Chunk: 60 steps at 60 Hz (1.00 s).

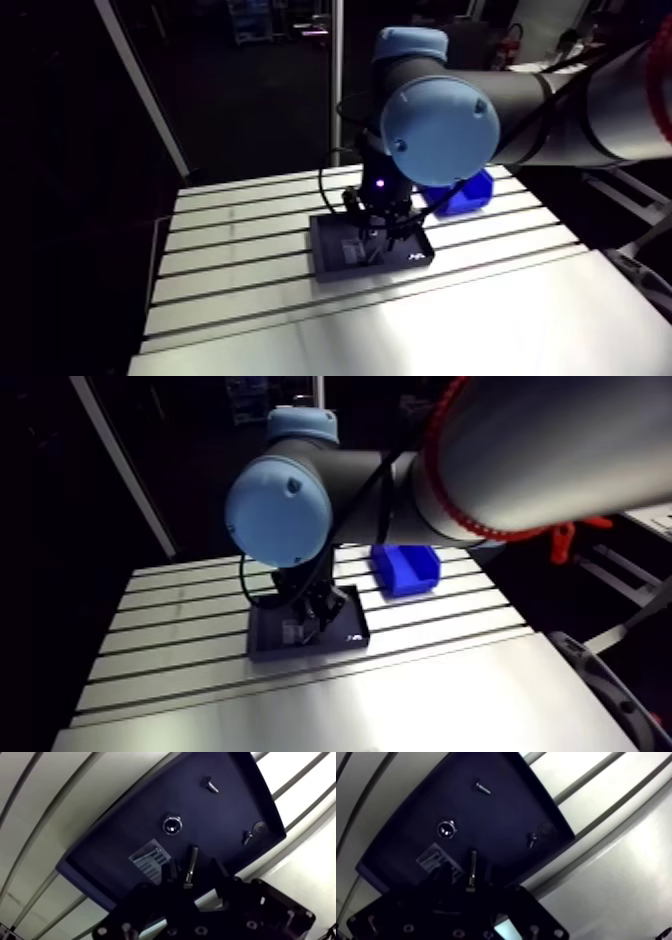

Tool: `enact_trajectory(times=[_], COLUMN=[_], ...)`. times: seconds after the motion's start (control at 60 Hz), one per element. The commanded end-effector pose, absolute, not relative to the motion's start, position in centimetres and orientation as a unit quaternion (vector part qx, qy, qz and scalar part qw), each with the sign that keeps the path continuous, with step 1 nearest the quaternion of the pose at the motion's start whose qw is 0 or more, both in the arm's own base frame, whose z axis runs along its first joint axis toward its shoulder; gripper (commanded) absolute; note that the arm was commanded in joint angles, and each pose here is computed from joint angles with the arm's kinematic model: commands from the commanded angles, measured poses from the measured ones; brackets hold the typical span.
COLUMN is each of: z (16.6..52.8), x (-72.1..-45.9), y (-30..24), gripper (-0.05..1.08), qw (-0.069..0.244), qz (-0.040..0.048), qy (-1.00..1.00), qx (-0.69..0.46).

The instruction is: Pick up the M10 bolt from the tray and put it into the blue bin.

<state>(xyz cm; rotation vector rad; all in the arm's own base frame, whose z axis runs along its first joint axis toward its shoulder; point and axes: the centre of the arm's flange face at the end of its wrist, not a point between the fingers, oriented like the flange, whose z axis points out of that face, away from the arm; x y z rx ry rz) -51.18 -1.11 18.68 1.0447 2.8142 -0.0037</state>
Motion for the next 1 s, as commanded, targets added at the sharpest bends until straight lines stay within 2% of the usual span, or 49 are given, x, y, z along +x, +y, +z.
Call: enact_trajectory(times=[0.017,1.0], z=[18.20,17.21], x=[-51.13,-51.15], y=[-1.11,-1.17], gripper=[0.53,0.61], qw=[0.073,0.083], qz=[-0.0009,0.0010], qy=[0.935,0.935], qx=[0.347,0.345])
